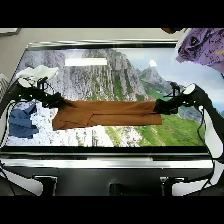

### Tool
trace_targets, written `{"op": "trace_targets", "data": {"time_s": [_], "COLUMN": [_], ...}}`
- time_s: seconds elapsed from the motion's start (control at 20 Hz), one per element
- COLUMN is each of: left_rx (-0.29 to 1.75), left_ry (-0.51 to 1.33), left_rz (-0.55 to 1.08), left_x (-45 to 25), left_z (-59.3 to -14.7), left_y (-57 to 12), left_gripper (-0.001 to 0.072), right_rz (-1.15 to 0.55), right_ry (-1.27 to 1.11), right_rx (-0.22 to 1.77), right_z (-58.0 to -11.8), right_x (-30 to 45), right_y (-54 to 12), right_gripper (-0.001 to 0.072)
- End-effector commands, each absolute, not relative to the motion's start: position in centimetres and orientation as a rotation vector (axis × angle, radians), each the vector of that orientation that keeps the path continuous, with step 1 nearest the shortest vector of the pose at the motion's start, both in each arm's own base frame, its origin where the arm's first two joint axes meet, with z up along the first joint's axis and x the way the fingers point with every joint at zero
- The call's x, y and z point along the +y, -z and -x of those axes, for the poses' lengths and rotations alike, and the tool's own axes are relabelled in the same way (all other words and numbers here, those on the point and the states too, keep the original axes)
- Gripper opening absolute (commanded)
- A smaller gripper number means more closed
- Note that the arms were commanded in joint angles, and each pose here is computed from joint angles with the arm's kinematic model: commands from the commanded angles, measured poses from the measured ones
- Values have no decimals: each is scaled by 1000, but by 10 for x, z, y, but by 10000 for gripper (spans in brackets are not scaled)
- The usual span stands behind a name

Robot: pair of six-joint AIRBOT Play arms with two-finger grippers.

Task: Fold the clothes and pants, and hang the long-sleeved shirts on hangers.

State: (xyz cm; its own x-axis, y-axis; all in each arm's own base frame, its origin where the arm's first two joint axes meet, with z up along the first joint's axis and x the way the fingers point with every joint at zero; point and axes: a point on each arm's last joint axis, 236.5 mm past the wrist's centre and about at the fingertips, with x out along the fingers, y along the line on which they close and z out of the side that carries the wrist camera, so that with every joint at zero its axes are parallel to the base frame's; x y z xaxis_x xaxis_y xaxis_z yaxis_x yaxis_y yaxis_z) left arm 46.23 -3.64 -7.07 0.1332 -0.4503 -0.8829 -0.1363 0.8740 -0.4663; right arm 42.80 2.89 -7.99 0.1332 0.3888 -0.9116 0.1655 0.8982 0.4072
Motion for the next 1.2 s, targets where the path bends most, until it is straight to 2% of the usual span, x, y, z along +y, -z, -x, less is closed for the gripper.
{"op": "trace_targets", "data": {"time_s": [0.0,0.1,0.25,0.35,0.5,0.95,1.0,1.1,1.15], "left_rx": [1386,1349,1285,1259,1250,1263,1263,1267,1269], "left_ry": [250,212,145,144,141,134,134,135,130], "left_rz": [475,430,367,358,361,377,377,379,386], "left_x": [-33,-20,-1,0,-1,-2,-2,-3,-4], "left_z": [-475,-482,-488,-489,-489,-486,-486,-485,-485], "left_y": [48,25,-5,-18,-23,-22,-22,-22,-22], "left_gripper": [471,475,476,476,476,476,476,475,475], "right_rz": [-516,-572,-801,-900,-945,-859,-843,-818,-813], "right_ry": [-193,-148,-154,-218,-285,-338,-342,-352,-356], "right_rx": [1441,1378,1354,1376,1407,1504,1510,1524,1528], "right_z": [-434,-443,-435,-427,-427,-433,-433,-431,-430], "right_x": [20,-16,-50,-46,-26,36,40,48,50], "right_y": [43,21,26,39,59,104,106,107,107], "right_gripper": [462,561,668,671,671,651,612,380,234]}}
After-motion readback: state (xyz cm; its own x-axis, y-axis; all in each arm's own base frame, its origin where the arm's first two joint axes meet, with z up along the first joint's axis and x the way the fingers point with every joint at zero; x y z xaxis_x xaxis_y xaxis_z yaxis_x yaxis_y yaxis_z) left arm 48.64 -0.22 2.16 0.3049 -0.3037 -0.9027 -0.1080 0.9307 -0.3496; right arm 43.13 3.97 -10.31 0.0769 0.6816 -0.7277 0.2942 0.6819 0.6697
